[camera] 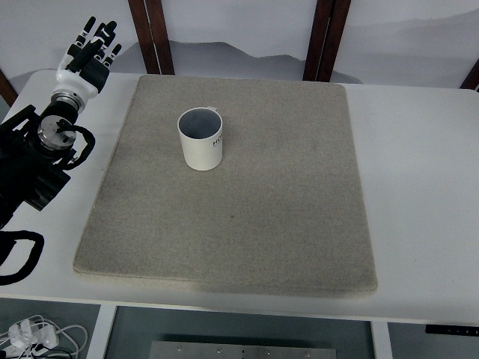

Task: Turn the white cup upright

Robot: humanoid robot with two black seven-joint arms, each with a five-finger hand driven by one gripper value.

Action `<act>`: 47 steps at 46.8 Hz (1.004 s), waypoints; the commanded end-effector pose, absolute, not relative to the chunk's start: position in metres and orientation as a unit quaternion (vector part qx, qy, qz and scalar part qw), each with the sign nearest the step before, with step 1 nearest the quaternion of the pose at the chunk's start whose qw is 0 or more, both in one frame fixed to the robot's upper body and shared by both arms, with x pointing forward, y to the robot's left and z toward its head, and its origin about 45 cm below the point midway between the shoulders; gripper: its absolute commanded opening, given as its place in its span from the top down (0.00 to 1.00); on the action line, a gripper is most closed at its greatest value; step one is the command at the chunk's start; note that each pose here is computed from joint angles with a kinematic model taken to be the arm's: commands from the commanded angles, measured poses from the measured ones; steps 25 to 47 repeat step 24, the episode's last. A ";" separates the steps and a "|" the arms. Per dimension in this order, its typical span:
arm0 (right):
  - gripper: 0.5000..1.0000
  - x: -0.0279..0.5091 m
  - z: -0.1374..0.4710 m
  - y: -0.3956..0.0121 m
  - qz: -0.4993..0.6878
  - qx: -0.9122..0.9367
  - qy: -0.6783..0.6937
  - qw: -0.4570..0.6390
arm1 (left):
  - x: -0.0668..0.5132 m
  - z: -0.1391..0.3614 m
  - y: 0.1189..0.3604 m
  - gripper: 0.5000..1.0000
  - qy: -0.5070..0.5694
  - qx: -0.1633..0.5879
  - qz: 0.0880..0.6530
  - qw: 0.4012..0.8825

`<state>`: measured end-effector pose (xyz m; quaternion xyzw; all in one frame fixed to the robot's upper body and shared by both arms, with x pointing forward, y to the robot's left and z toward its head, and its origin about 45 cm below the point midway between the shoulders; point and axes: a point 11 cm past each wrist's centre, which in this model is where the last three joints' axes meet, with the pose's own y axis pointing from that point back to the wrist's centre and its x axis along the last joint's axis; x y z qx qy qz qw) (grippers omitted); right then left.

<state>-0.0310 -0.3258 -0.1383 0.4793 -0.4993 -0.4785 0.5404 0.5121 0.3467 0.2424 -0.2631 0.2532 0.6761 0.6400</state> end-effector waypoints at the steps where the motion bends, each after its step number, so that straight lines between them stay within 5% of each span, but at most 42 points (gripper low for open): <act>1: 0.10 -0.031 -0.138 -0.326 -0.479 0.478 -0.501 0.539 | 0.513 0.245 0.345 0.00 0.252 -0.267 0.675 0.641; 24: 0.10 -0.030 -0.138 -0.326 -0.479 0.479 -0.503 0.537 | 0.518 0.243 0.315 0.00 0.261 -0.264 0.656 0.657; 47: 0.10 -0.030 -0.138 -0.326 -0.479 0.479 -0.503 0.537 | 0.518 0.243 0.315 0.00 0.261 -0.264 0.656 0.657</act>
